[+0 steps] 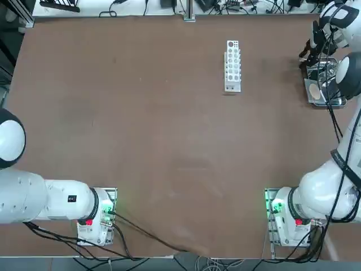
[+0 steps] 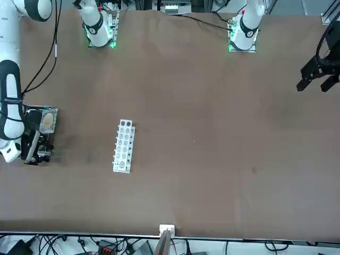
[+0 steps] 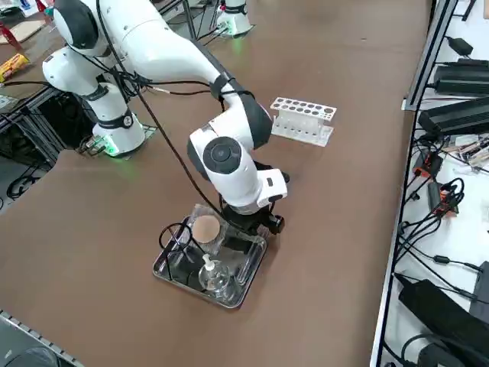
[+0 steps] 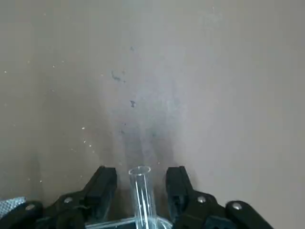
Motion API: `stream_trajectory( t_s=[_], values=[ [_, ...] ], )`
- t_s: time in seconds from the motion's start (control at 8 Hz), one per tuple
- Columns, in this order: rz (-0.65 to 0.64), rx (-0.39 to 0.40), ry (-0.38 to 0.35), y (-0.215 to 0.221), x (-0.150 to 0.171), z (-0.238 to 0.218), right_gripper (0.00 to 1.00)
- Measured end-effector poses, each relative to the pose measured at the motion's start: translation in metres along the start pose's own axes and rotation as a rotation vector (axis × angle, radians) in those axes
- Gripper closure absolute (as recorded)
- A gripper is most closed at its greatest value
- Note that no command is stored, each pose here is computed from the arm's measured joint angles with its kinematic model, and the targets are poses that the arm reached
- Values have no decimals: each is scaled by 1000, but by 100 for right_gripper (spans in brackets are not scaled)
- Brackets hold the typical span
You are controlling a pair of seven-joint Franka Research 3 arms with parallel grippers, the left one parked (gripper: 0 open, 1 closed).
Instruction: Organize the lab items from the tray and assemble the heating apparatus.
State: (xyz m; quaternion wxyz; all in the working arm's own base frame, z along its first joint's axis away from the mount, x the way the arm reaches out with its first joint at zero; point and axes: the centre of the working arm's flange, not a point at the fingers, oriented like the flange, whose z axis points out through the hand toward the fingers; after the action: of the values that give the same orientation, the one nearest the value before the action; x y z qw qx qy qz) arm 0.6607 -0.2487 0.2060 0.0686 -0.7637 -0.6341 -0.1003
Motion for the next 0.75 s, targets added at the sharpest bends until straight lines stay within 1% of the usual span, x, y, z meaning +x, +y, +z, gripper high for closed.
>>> stream_trajectory(
  t_s=[0.62, 0.75],
  values=[
    [-10, -15, -18, 2, -2, 0, 48],
    [-17, -13, -23, 2, -2, 0, 54]
  ],
)
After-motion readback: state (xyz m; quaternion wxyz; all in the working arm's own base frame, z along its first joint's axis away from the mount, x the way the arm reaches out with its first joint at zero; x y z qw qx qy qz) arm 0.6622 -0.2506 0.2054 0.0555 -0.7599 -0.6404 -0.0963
